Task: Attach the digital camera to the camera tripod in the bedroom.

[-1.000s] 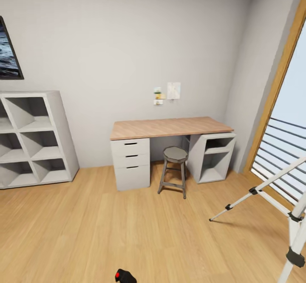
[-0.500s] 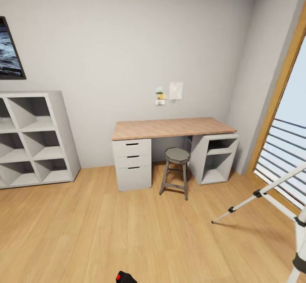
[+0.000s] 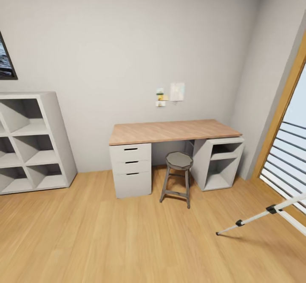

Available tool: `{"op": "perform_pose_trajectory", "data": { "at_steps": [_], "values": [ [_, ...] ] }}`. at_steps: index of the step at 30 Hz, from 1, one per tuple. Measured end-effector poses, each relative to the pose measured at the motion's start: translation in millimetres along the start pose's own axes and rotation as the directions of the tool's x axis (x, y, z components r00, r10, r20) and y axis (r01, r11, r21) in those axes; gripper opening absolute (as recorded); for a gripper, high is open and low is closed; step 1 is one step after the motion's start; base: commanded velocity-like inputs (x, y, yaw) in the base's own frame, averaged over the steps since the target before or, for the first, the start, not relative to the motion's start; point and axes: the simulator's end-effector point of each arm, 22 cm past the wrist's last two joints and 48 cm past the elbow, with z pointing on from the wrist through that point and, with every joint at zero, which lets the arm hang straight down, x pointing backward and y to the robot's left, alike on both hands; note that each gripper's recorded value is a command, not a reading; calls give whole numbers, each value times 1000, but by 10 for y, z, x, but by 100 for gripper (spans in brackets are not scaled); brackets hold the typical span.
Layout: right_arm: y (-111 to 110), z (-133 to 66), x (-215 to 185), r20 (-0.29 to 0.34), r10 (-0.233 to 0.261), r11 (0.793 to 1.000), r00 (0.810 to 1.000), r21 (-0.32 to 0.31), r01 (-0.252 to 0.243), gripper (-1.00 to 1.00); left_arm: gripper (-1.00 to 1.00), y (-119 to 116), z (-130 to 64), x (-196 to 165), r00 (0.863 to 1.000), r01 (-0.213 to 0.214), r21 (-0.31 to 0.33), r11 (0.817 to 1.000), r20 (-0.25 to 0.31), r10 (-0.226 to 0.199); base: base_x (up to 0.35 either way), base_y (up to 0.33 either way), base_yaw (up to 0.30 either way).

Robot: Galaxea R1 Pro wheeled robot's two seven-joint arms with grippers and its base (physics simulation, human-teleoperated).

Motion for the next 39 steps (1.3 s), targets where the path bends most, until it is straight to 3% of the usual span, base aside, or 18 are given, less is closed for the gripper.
{"op": "perform_pose_trajectory", "data": {
  "at_steps": [7, 26, 31, 33, 37, 39],
  "values": [
    [0, 1, -2, 0, 0, 1000, 1000, 0, 0, 100, 100, 1, 1, 0, 1000, 0, 0, 1000, 0, 0, 243, 0, 0],
    [14, 2, 5, -5, -8, 1000, 1000, -4, 8, 100, 100, -8, 2, -29, 1000, 3, 1, 1000, 5, -3, 12, 0, 0],
    [8, 5, -115, 17, -12, 1000, 1000, -12, 12, 100, 100, -71, -7, -415, 997, 4, 23, 1000, 75, -6, 0, 0, 0],
    [-167, -21, -757, 88, -27, 1000, 996, 10, 26, 100, 100, -338, -120, -1139, 988, -12, 83, 997, 157, -2, 0, 0, 0],
    [-246, -154, -1391, 123, -25, 999, 992, 23, 23, 100, 100, -579, -291, -1500, 990, -34, 132, 991, 143, 15, 0, 0, 0],
    [-297, -334, -1879, 146, -20, 999, 989, 31, 16, 100, 100, -739, -460, -1744, 991, -54, 160, 986, 127, 34, 0, 0, 0]
  ]
}}
